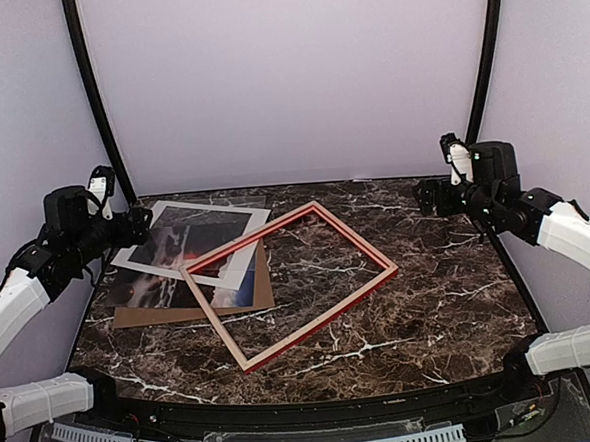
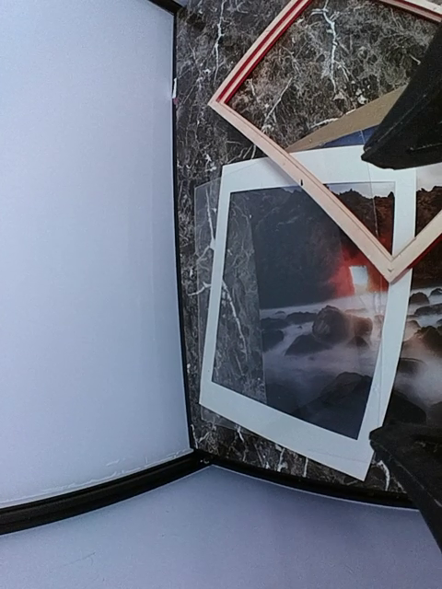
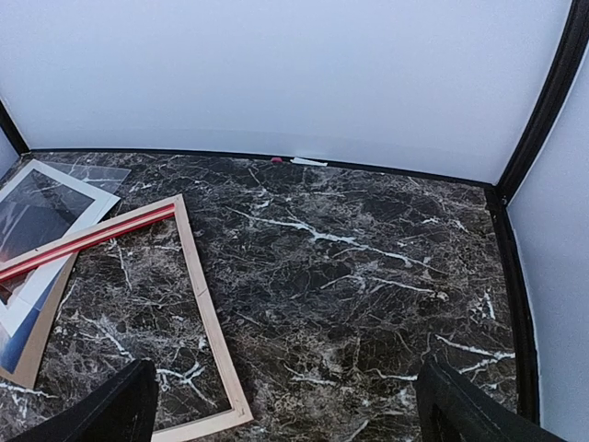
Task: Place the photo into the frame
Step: Pick up the item from the center of the board.
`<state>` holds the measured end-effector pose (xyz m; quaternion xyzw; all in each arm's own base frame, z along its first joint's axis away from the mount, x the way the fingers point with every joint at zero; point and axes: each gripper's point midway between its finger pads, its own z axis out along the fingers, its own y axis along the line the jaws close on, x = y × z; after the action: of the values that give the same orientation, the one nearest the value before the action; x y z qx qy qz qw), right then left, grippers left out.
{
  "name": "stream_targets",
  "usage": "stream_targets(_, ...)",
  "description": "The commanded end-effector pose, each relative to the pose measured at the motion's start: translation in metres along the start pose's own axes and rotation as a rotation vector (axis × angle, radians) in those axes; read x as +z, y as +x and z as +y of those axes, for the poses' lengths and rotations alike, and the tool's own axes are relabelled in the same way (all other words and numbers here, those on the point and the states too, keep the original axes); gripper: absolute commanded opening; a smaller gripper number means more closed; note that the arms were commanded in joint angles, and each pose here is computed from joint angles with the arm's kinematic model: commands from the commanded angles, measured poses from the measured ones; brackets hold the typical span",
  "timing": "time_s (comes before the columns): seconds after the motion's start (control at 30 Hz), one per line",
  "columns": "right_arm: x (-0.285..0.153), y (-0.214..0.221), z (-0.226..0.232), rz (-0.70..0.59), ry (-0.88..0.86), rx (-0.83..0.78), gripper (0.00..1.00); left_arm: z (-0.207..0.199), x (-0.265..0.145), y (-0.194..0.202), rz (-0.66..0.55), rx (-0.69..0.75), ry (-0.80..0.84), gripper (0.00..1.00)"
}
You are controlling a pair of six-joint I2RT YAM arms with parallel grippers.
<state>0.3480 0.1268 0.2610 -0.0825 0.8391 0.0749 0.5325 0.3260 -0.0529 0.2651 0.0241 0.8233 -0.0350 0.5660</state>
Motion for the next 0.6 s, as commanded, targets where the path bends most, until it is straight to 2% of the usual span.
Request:
stream_targets(0.0,-0.006,-0.009,0.003,-0.047,-0.009,0.002,0.99,-0.005,0.000,-0.003,-0.020,0.006,0.032,0.99)
stream_targets(0.57,-0.005,0.005,-0.004,0.040,0.042,0.037,0.99,-0.002,0.010,0.000,0.067,-0.045,0.003,0.99)
